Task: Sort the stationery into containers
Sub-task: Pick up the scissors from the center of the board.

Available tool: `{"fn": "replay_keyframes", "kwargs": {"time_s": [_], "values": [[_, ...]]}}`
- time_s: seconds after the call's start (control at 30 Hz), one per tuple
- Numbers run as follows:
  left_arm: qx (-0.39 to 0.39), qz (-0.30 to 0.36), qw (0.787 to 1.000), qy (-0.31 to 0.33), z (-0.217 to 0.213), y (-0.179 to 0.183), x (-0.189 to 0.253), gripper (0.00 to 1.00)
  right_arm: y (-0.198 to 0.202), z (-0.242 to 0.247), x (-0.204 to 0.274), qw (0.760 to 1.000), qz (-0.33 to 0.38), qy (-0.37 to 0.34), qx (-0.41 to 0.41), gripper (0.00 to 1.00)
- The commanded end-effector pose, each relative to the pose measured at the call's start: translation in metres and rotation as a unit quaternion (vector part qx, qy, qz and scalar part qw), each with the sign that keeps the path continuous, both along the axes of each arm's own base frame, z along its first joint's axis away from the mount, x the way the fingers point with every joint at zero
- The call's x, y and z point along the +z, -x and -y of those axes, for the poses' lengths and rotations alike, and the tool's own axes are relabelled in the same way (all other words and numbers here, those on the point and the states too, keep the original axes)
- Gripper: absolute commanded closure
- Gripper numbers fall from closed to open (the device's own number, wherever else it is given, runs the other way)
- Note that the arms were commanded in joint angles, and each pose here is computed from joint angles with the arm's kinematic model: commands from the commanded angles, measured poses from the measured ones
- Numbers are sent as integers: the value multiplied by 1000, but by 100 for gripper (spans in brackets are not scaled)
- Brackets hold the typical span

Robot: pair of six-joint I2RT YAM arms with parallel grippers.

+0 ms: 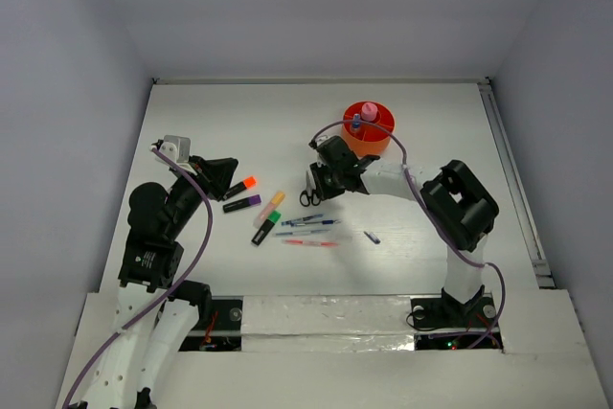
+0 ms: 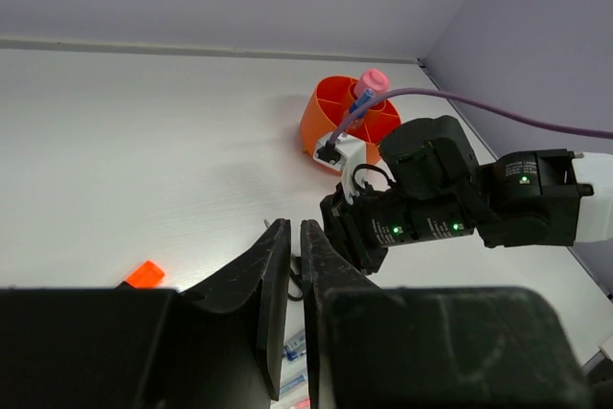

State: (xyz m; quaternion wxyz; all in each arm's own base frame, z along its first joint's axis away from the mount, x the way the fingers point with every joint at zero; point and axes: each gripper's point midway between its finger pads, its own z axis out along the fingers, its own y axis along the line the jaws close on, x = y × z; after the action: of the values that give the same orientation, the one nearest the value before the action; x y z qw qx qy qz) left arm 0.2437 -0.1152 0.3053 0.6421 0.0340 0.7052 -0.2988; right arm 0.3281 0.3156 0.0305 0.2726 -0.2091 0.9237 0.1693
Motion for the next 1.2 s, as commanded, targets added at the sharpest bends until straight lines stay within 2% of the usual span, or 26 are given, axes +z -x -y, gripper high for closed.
{"fn": "replay_keyframes", "kwargs": {"time_s": [0.0,0.07,0.2,0.27,0.33,0.4,0.47,0.7,0.87,0.93,1.0,1.17], "values": [[-3,20,1000,4,1,0,13,93,-7,-1,-1,1000,5,8,-8,73],[-5,20,1000,4,2,0,13,93,-7,6,-4,1000,9,25,-14,76],[-1,19,1000,6,1,0,13,91,-6,12,-8,999,7,40,-16,92],[-1,19,1000,9,1,0,13,90,-6,15,-6,999,10,44,-18,92],[-2,17,1000,11,2,0,12,88,-8,21,-7,998,16,58,-25,82],[-3,13,1000,15,2,-1,12,87,-10,22,-8,997,18,65,-25,67],[-5,8,1000,15,4,-2,9,86,-12,23,-8,997,22,68,-25,66],[4,-35,999,37,5,-12,-6,79,-9,20,-13,998,12,66,-16,77],[34,-103,993,47,0,-21,-35,77,2,15,-22,998,-15,55,1,86],[33,-129,990,46,3,-23,-46,77,3,16,-25,998,-17,56,-1,97],[19,-141,988,58,11,-23,-54,77,1,16,-21,999,-9,51,-6,100],[-27,-183,980,72,42,-17,-76,76,-12,13,6,999,33,26,-34,100]]}}
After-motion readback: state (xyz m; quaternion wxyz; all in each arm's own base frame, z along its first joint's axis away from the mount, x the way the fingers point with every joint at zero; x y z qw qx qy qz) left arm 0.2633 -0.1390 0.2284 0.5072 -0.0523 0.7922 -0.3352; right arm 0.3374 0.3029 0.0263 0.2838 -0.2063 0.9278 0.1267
